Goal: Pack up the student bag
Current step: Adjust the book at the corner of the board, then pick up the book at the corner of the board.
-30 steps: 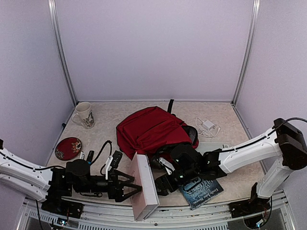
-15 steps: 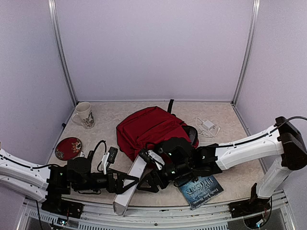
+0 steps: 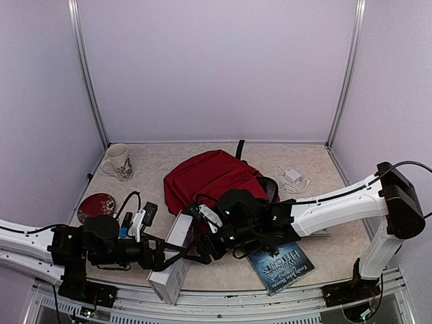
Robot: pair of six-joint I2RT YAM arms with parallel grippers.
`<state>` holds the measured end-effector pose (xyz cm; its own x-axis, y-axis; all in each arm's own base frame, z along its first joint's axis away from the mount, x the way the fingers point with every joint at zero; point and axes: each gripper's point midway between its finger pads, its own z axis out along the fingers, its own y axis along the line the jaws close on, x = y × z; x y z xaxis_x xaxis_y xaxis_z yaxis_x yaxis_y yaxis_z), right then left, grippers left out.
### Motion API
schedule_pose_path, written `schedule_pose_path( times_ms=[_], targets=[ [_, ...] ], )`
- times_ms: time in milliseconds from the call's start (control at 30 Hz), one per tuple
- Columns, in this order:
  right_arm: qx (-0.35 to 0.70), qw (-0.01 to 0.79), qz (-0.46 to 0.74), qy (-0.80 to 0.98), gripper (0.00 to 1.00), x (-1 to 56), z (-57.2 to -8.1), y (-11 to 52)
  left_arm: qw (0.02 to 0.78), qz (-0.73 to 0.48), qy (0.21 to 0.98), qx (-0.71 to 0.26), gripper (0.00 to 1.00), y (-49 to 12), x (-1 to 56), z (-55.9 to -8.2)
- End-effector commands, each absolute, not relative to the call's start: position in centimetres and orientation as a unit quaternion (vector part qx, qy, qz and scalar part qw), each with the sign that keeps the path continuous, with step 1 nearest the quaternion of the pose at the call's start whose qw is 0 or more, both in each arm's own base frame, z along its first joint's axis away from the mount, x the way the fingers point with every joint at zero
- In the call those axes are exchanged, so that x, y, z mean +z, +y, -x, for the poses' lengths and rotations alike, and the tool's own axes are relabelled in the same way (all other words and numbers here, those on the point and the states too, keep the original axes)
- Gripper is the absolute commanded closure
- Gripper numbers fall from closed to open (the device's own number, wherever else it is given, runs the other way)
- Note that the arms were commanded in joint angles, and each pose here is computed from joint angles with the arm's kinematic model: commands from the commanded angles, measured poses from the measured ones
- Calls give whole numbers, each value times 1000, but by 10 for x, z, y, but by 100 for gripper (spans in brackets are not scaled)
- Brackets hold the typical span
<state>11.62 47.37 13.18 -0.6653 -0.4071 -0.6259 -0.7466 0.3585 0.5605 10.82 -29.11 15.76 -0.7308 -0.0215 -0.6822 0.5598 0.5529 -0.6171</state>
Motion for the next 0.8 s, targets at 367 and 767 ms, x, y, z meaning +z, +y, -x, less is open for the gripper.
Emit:
schedule_pose_path(
  times_ms=[367, 767],
  targets=[
    [436, 228, 330, 805, 29, 138, -152, 496, 262, -196, 889, -320, 6, -275, 127, -100],
    [400, 249, 329, 818, 28, 142, -164, 487, 279, -176, 910, -251, 33, -256, 143, -113]
  ],
)
